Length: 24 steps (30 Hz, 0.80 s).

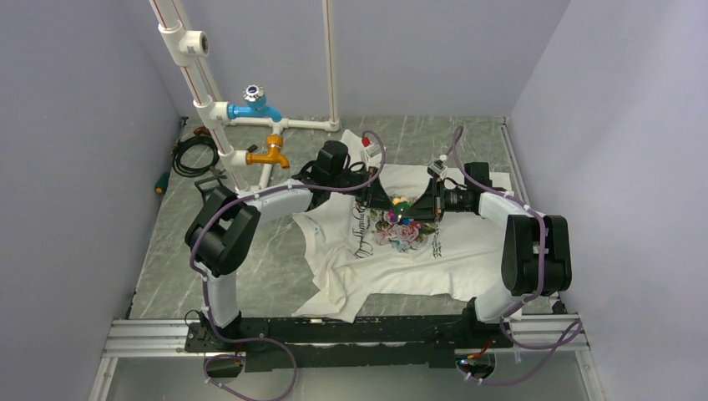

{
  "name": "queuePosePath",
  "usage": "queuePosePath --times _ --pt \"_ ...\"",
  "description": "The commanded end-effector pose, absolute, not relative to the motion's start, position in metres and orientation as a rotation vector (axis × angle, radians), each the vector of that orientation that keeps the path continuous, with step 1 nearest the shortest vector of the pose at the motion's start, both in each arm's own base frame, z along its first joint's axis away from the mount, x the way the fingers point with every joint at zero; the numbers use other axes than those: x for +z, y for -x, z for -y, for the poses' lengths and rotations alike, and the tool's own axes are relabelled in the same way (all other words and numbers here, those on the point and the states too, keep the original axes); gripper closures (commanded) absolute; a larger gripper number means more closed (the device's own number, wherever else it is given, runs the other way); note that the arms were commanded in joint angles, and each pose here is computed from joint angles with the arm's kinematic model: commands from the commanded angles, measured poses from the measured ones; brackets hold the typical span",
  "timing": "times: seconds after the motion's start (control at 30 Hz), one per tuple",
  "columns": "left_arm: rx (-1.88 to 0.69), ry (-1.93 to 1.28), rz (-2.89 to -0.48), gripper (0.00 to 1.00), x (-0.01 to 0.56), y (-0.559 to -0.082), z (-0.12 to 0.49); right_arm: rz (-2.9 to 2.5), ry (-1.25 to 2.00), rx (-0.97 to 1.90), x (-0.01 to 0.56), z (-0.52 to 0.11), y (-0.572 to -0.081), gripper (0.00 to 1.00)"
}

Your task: Remove the brooch from the garment

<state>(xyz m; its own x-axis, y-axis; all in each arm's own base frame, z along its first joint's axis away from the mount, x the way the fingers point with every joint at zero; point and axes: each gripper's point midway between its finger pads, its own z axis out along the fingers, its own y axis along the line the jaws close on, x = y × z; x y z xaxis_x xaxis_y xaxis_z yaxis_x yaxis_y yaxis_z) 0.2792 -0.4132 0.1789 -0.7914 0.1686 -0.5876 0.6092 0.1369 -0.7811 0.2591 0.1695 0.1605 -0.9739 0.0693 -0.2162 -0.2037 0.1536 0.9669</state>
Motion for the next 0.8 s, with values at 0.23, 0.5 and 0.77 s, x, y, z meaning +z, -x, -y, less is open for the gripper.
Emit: queuePosePath --times 0.23,0.5,0.77 --pt "-1.713 -0.757 -2.014 1.00 0.186 -0.287 0.409 -2.193 0.169 1.892 0.167 -0.169 -0.265 0.94" --pt "-1.691 -0.757 -1.910 0.47 0.207 -0.286 0.397 -2.183 0.177 1.918 0.168 -0.169 -0.263 1.00" --pt "-1.700 -0.814 -1.831 0.42 0.219 -0.276 0.393 -2.163 0.192 1.949 0.170 -0.170 -0.262 1.00"
